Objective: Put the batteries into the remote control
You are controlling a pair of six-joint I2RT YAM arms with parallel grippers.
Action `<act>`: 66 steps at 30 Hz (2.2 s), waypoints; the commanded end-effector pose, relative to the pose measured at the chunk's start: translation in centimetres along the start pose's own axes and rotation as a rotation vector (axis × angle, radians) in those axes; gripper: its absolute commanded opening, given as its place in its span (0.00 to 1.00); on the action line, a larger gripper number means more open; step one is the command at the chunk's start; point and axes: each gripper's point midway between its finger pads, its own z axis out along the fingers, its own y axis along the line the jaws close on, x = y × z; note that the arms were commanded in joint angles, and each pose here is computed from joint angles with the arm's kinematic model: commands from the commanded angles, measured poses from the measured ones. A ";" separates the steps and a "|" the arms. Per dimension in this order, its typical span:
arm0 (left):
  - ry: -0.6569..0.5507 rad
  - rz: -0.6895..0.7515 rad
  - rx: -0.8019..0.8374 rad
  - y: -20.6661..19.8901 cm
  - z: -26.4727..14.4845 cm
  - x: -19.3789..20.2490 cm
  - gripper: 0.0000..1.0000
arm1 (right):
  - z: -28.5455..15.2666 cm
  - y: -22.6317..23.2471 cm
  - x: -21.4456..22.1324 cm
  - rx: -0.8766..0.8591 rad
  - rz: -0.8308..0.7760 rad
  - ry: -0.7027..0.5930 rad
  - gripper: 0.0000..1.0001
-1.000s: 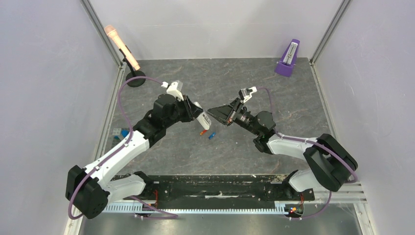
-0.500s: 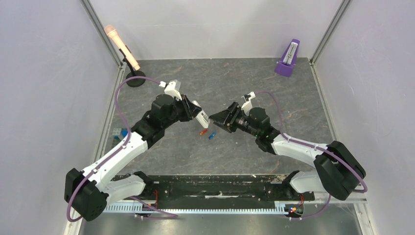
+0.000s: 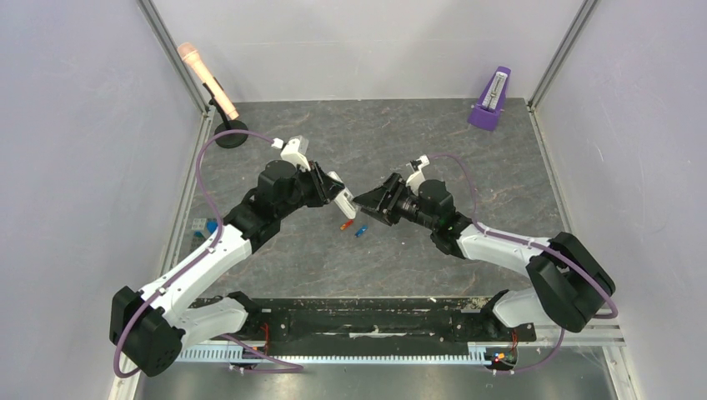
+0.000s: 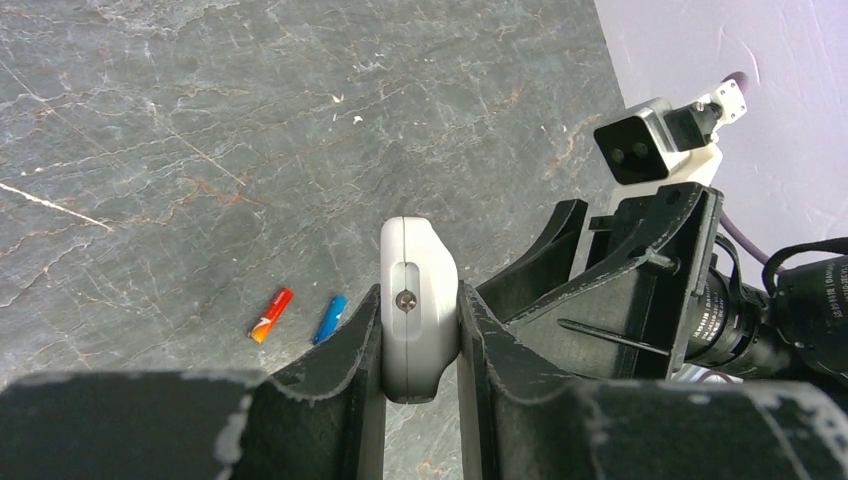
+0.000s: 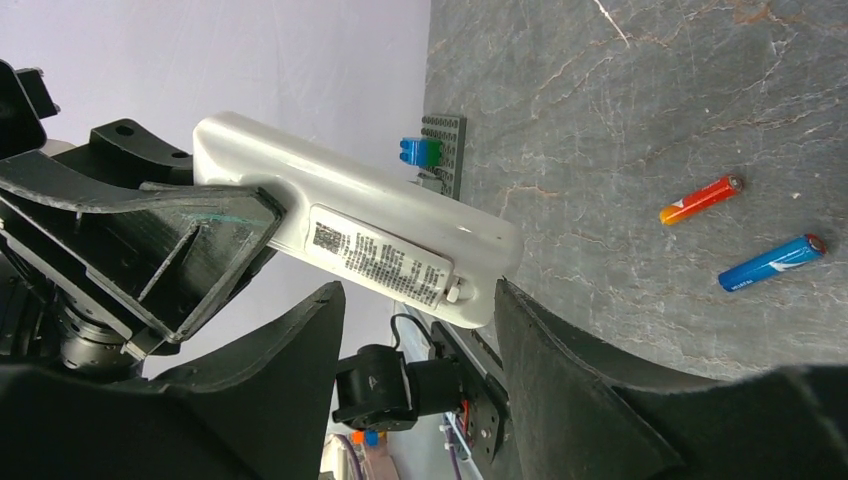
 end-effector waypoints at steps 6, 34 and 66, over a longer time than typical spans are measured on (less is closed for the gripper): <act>-0.060 0.013 0.070 -1.8 -0.2 -1.7 0.02 | 0.5 2.8 -0.5 -0.092 -0.007 0.006 0.57; -0.012 0.090 -0.029 1.0 0.7 -0.1 0.02 | 0.3 6.3 -0.7 -0.233 0.067 0.022 0.28; -0.040 0.088 -0.270 7.1 3.6 1.5 0.02 | 2.4 -8.1 -6.0 0.271 -0.135 -0.089 0.32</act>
